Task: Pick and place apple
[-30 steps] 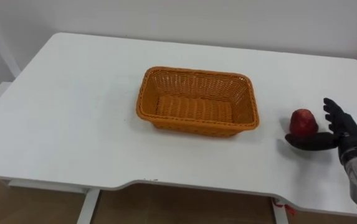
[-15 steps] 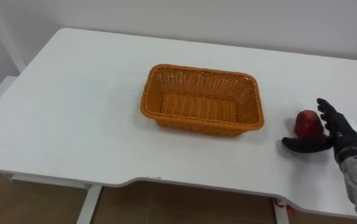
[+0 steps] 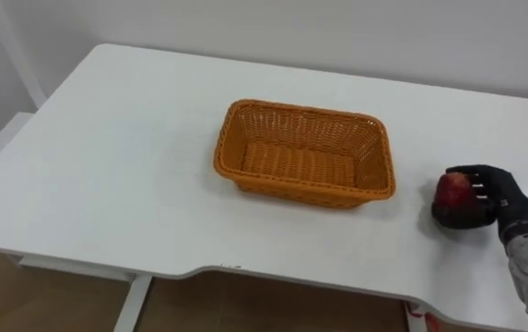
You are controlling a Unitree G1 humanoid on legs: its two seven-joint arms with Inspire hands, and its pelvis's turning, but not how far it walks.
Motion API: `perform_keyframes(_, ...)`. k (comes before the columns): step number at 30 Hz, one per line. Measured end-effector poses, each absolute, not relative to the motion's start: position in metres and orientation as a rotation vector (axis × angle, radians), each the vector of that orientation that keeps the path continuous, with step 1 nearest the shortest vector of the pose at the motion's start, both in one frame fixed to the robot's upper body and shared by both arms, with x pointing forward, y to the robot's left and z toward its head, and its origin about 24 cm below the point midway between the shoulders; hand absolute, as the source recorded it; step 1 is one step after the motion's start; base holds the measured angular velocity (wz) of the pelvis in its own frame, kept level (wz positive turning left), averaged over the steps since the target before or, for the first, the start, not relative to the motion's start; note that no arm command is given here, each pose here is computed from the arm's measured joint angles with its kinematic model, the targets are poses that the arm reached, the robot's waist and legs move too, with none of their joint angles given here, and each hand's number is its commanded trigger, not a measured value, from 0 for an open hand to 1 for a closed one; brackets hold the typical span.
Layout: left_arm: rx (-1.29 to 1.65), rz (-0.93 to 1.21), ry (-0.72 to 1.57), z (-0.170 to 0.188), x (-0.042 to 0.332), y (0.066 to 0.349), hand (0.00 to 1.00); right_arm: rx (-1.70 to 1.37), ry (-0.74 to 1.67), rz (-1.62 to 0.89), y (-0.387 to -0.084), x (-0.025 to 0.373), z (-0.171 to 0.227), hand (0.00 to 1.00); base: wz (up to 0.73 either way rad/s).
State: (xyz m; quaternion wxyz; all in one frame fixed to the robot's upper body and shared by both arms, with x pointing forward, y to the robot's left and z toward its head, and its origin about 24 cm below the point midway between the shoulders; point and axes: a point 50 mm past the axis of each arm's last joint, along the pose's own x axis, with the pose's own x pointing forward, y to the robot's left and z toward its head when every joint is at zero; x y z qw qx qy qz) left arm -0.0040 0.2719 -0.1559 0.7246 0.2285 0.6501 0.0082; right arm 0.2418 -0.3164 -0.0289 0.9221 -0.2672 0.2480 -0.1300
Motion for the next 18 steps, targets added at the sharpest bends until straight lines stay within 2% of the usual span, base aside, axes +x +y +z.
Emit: perform_keyframes(18,0.505,0.020,1.429,-0.1559,-0.0018,0.2720,0.00,-0.455,0.483,-0.341,-0.3183,0.2439,-0.0264,1.00,0.00)
